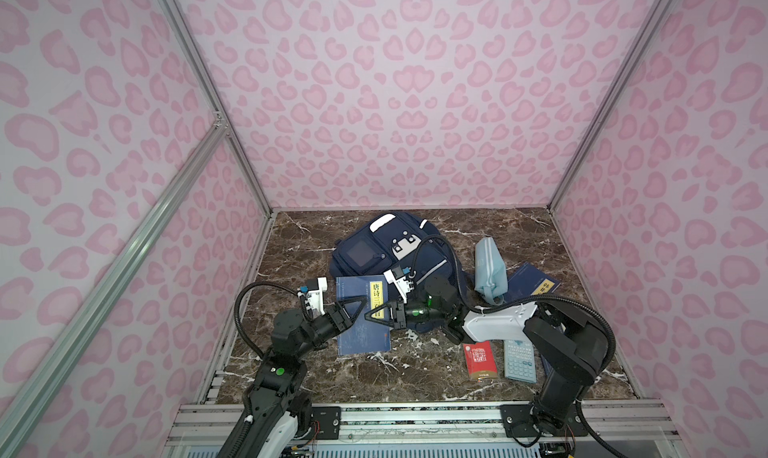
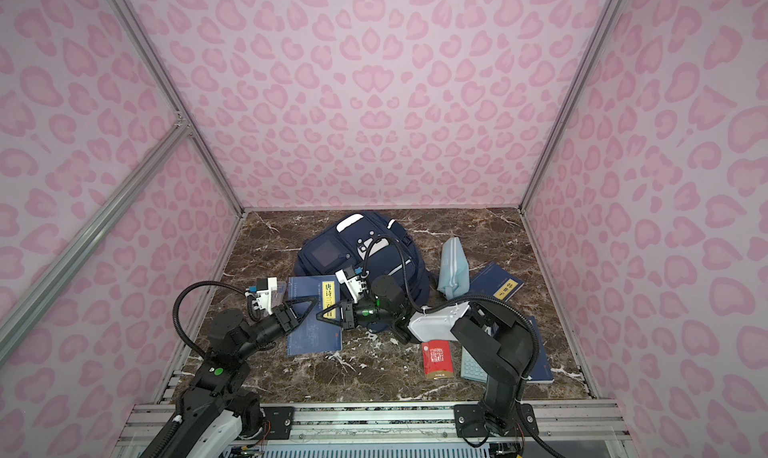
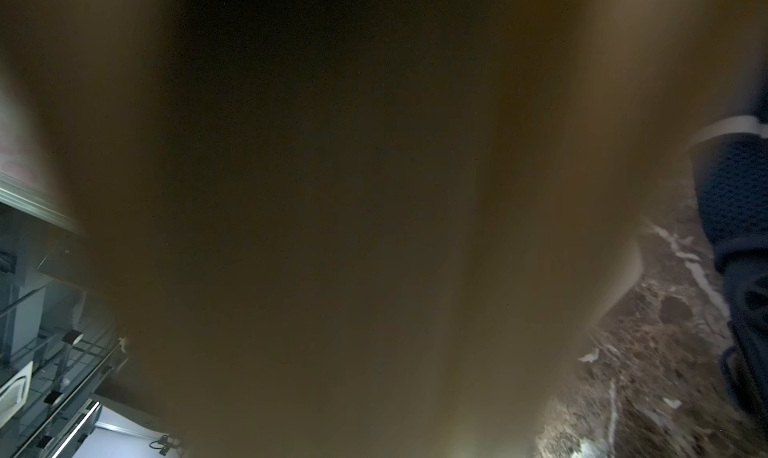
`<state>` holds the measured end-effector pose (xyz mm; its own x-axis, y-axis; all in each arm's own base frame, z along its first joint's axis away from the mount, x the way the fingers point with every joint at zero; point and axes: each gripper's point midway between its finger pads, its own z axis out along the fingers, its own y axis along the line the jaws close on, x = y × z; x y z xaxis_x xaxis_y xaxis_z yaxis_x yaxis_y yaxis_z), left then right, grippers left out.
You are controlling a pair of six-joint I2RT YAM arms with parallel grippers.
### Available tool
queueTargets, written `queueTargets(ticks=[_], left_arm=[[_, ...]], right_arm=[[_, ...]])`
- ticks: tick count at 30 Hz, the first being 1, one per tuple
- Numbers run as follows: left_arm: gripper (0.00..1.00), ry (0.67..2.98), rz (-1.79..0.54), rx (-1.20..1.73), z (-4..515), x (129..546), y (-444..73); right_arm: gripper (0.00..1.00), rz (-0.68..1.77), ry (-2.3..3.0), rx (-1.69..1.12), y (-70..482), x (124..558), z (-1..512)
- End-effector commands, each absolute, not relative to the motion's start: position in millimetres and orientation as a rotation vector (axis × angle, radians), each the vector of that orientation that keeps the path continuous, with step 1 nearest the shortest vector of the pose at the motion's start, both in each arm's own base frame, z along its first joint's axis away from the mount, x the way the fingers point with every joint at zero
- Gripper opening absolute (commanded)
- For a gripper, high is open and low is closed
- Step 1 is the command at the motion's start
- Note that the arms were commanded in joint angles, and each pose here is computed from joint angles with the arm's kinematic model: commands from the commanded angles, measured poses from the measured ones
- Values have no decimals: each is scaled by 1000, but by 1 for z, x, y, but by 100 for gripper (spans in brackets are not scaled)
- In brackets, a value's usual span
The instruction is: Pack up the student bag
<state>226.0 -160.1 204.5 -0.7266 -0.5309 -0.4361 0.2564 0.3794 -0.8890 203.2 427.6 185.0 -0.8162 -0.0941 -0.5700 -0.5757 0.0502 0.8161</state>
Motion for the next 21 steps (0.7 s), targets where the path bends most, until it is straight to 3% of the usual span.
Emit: queueTargets(ticks=[1, 3, 13, 21], left_arm=[[75, 1972, -1314, -164, 203, 229, -158], [100, 2029, -1189, -174, 195, 233, -149], [98, 2079, -1113, -91, 198, 253, -162], [91, 2316, -571, 394, 174, 284, -230]], right_arm=[[0, 1728, 1984, -657, 412, 211, 181], [0, 1650, 2038, -627, 395, 217, 176], [0, 1285, 2265, -450, 315, 245, 157], [0, 880, 2396, -62, 185, 277, 152]])
